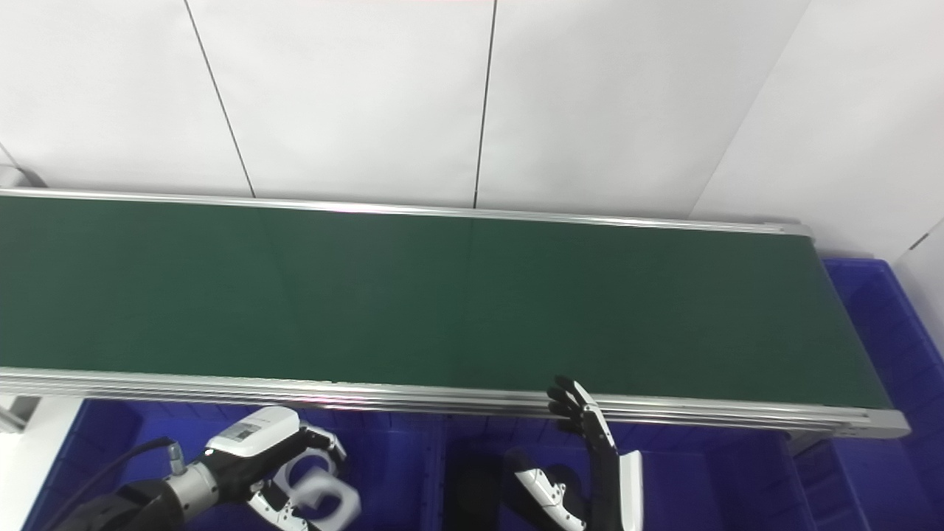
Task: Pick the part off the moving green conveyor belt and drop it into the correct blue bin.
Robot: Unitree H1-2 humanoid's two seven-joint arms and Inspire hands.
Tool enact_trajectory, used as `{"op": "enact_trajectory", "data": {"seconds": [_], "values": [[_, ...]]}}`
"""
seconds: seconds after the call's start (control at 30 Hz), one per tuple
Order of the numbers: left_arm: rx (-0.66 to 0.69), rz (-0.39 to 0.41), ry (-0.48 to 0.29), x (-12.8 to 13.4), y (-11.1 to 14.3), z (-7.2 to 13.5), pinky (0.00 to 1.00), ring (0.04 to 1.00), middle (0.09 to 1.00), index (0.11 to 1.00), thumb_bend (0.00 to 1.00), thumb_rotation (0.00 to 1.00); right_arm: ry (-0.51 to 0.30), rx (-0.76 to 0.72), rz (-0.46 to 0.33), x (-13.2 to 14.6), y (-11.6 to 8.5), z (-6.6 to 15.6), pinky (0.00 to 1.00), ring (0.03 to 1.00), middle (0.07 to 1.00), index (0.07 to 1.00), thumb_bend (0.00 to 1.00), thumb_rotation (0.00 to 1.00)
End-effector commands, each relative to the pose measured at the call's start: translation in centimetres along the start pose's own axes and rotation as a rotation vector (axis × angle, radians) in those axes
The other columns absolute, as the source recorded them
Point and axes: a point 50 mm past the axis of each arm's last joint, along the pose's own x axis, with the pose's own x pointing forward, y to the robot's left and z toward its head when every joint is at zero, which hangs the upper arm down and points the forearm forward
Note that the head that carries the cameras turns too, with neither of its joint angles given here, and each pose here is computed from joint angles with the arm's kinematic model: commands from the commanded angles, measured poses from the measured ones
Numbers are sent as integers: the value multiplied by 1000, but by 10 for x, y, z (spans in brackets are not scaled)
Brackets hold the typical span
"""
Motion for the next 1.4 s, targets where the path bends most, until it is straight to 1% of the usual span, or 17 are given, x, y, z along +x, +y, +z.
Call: {"op": "enact_trajectory", "data": {"seconds": [0.0, 0.03, 0.13, 0.23, 0.27, 0.3, 0.37, 0.47, 0.53, 0.6, 0.63, 0.73, 0.8, 0.97, 1.07, 1.17, 1.37], "values": [[1, 15, -42, -8, 17, 4, 950, 849, 831, 810, 919, 739, -47, 11, -6, 1, -1, 9, 673, 733, 776, 825, 764, 690], [-28, 17, -57, -11, 17, 6, 941, 858, 847, 823, 953, 740, -45, 12, -6, 1, 0, 9, 671, 733, 778, 827, 764, 697], [-149, 42, -115, -19, 15, 10, 908, 867, 866, 839, 990, 711, -37, 19, -3, 0, 0, 10, 677, 734, 774, 828, 770, 695], [-315, 119, -188, -27, 11, 17, 804, 860, 872, 845, 1000, 627, -37, 31, 2, -1, 1, 11, 682, 734, 770, 828, 765, 669], [-386, 157, -233, -30, 10, 21, 784, 860, 875, 847, 1000, 610, -40, 32, 4, -1, 1, 11, 681, 732, 768, 828, 760, 661], [-431, 181, -264, -32, 9, 24, 785, 866, 881, 853, 996, 563, -42, 33, 6, -1, 1, 10, 679, 731, 768, 827, 761, 661], [-520, 235, -329, -35, 7, 30, 817, 883, 896, 870, 978, 518, -48, 29, 10, -1, 1, 10, 676, 729, 768, 826, 758, 671], [-649, 329, -395, -33, 2, 40, 848, 898, 907, 885, 967, 511, -54, 23, 16, -1, 1, 10, 670, 726, 767, 825, 752, 669], [-733, 380, -419, -29, -4, 46, 879, 929, 944, 914, 970, 557, -56, 23, 19, -2, 2, 10, 665, 725, 767, 828, 752, 672], [-802, 400, -433, -23, -11, 49, 900, 949, 977, 954, 971, 591, -56, 28, 21, -2, 3, 10, 661, 719, 765, 827, 754, 665], [-838, 397, -435, -20, -14, 49, 938, 970, 993, 985, 960, 563, -56, 31, 22, -3, 4, 11, 664, 718, 764, 828, 757, 661], [-894, 360, -424, -15, -22, 47, 981, 992, 1000, 999, 962, 542, -58, 38, 27, -3, 5, 11, 667, 718, 766, 832, 759, 665], [-897, 347, -416, -13, -25, 46, 994, 998, 1000, 1000, 964, 536, -59, 41, 31, -4, 6, 10, 667, 717, 768, 834, 757, 665], [-907, 379, -395, -13, -30, 43, 983, 983, 1000, 1000, 994, 485, -57, 59, 45, -4, 6, 10, 674, 725, 777, 844, 755, 652], [-917, 396, -382, -12, -32, 42, 982, 978, 1000, 1000, 1000, 475, -51, 69, 46, -4, 6, 11, 677, 725, 775, 839, 761, 628], [-918, 384, -366, -11, -34, 41, 996, 997, 1000, 1000, 1000, 476, -51, 76, 54, -4, 6, 11, 685, 725, 778, 835, 749, 579], [-903, 383, -347, -12, -35, 40, 993, 999, 1000, 1000, 995, 454, -49, 74, 63, -4, 6, 9, 692, 728, 781, 835, 750, 540]]}}
